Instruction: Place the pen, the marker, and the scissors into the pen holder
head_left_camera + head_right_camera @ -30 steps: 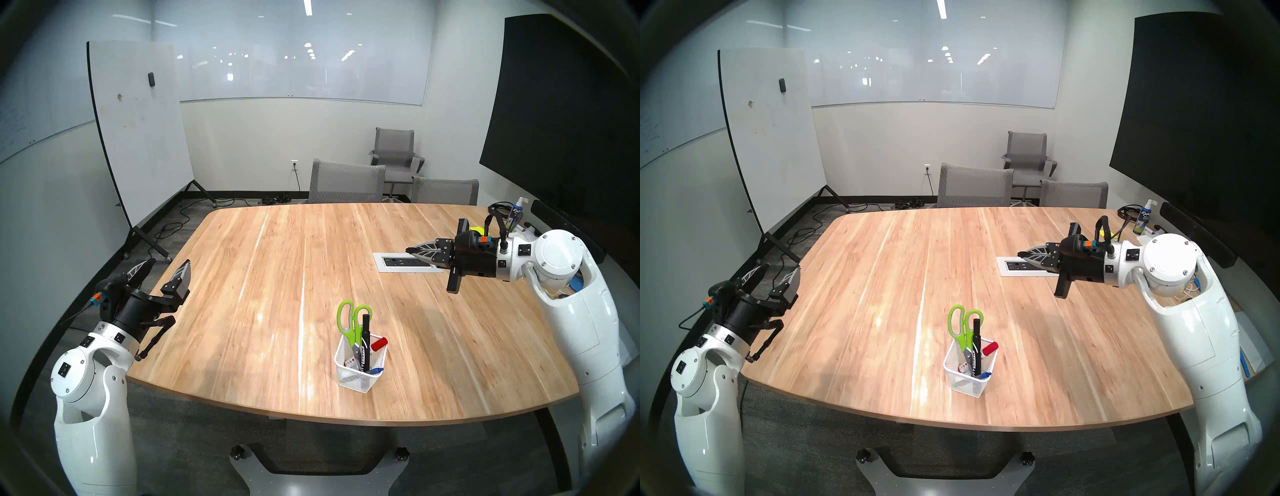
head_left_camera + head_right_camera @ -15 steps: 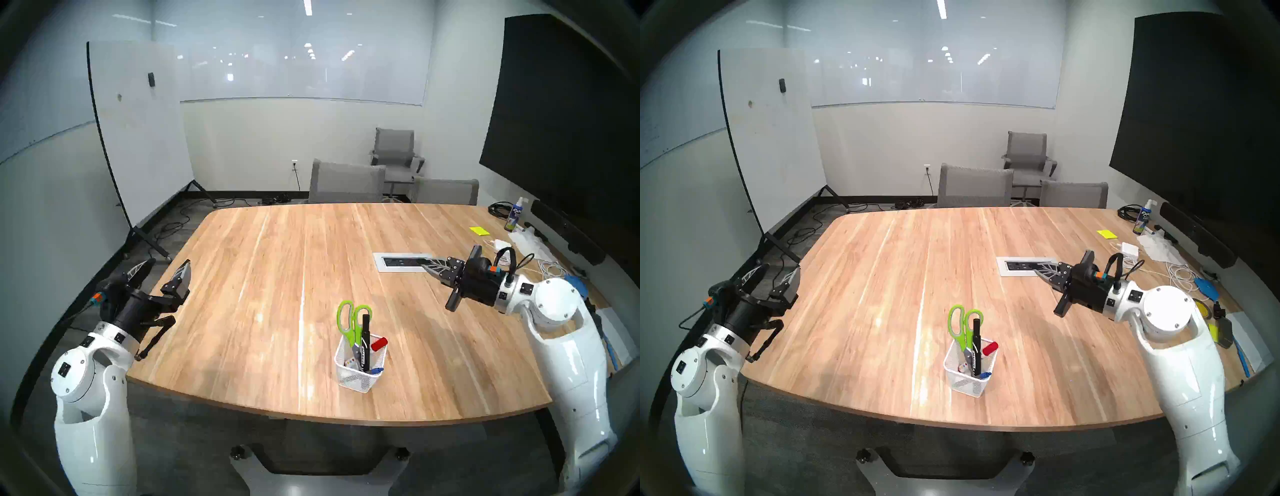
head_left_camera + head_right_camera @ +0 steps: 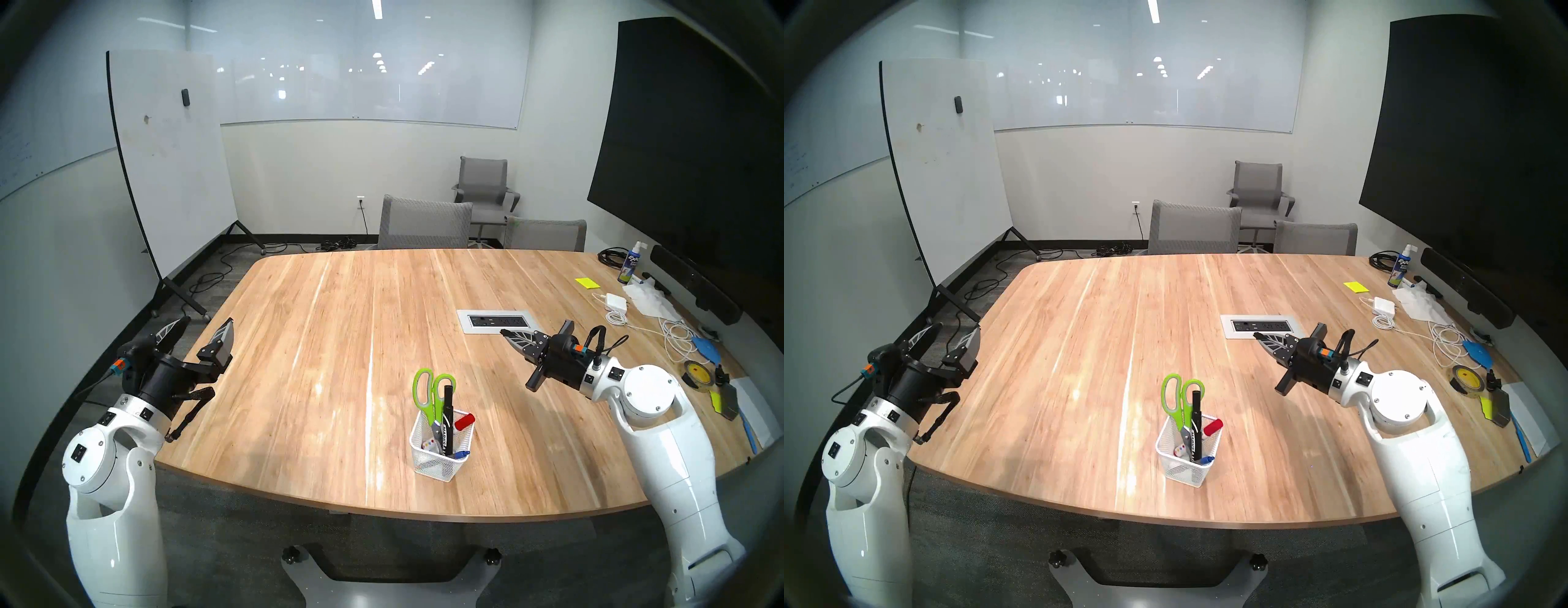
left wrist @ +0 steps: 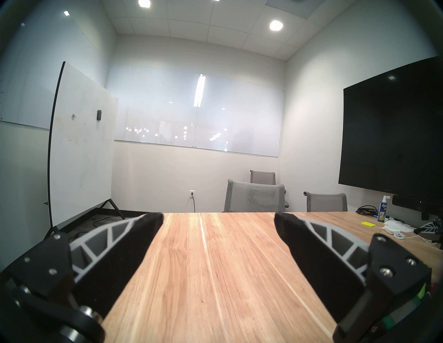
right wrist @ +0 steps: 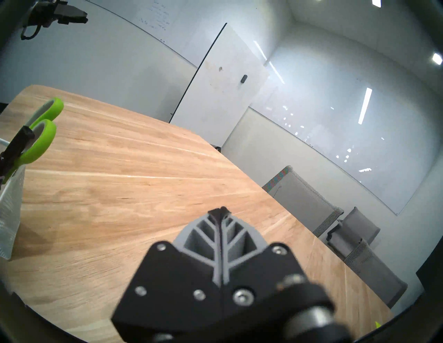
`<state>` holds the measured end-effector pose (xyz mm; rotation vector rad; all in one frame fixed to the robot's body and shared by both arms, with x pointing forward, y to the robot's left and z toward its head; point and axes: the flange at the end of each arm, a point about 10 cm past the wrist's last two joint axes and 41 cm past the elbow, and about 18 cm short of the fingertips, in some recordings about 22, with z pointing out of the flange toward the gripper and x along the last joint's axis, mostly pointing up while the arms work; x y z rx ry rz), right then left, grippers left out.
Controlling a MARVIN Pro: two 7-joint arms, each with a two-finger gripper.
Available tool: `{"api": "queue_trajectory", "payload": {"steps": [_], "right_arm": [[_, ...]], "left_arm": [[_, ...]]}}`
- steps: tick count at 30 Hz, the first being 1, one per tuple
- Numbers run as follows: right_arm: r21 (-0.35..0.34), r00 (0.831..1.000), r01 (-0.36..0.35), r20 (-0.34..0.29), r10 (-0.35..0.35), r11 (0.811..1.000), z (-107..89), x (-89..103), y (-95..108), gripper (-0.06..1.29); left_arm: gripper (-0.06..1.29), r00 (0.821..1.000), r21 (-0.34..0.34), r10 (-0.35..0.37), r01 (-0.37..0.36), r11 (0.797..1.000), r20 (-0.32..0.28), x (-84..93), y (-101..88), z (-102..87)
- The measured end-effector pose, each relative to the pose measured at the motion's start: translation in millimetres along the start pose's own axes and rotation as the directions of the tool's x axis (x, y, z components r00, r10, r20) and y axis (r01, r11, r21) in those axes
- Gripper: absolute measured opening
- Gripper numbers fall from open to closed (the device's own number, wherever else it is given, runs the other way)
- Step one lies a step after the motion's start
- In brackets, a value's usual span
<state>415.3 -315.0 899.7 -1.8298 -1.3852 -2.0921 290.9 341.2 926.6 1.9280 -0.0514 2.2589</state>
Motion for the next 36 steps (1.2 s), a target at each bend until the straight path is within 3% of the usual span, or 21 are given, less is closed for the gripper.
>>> {"api": "queue_trajectory", "payload": {"steps": [10,22,23,24,25,36], "right_arm": [[-0.08,0.997,0.026,-0.077,-0.032,0.996,-14.3,17.2,9,-0.03],[-0.171,0.994,-0.032,-0.108,0.013,0.985,-28.6,14.1,7,-0.03],[-0.174,0.994,-0.039,-0.111,0.02,0.984,-29.5,13.4,6,0.16],[-0.176,0.993,-0.043,-0.112,0.023,0.983,-30.0,13.0,6,0.79],[-0.179,0.993,-0.05,-0.117,0.029,0.983,-31.2,12.0,5,1.22],[-0.165,0.989,-0.066,-0.145,0.042,0.984,-35.6,10.8,1,1.23]], "left_arm": [[1.26,1.0,0.0,0.0,0.0,1.0,0.0,0.0,0.0,0.0],[1.26,1.0,0.0,0.0,0.0,1.0,0.0,0.0,0.1,-0.1],[1.26,1.0,0.0,0.0,0.0,1.0,0.0,0.0,0.1,-0.1],[1.26,1.0,0.0,0.0,0.0,1.0,0.0,0.0,0.1,-0.1],[1.26,1.0,0.0,0.0,0.0,1.0,0.0,0.0,0.1,-0.1],[1.26,1.0,0.001,0.0,0.0,1.0,0.0,-0.1,0.1,-0.1]]}}
